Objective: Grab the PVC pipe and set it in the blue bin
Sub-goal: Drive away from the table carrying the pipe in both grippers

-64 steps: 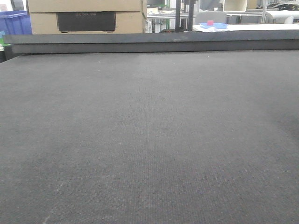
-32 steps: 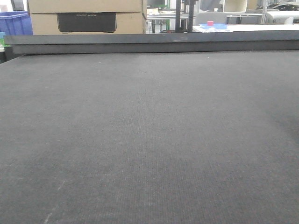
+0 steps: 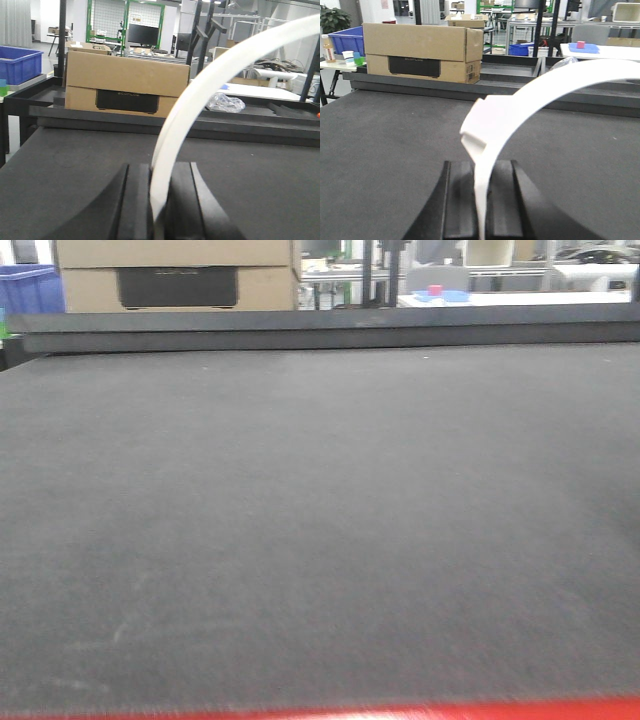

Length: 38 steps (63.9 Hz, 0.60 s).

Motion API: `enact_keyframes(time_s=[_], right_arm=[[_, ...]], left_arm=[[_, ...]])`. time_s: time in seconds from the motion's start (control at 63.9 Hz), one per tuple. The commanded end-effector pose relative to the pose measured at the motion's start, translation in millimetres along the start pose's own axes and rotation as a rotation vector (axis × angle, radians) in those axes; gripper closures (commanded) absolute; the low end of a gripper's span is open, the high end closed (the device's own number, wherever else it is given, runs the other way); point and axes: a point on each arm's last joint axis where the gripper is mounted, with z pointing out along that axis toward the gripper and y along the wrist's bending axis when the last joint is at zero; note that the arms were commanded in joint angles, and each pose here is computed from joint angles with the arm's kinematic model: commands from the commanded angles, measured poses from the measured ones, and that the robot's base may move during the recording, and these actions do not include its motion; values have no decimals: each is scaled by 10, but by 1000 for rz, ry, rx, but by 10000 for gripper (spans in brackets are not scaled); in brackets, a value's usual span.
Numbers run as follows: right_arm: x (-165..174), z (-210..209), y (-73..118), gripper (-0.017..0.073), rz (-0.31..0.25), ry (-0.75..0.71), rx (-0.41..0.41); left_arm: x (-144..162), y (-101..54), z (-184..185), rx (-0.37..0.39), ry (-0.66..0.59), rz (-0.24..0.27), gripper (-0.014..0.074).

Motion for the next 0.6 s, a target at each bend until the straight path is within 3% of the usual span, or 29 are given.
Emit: enact_keyframes(time_s=[0.0,0.579], right_arm=[[-26,-5,-1,720,-11,-32,2],[-26,-5,-1,720,-11,-32,2]], left_arm=[[-67,-11,-25,9,-47,-6,705],[-69,3,-25,-6,-49,-4,705]])
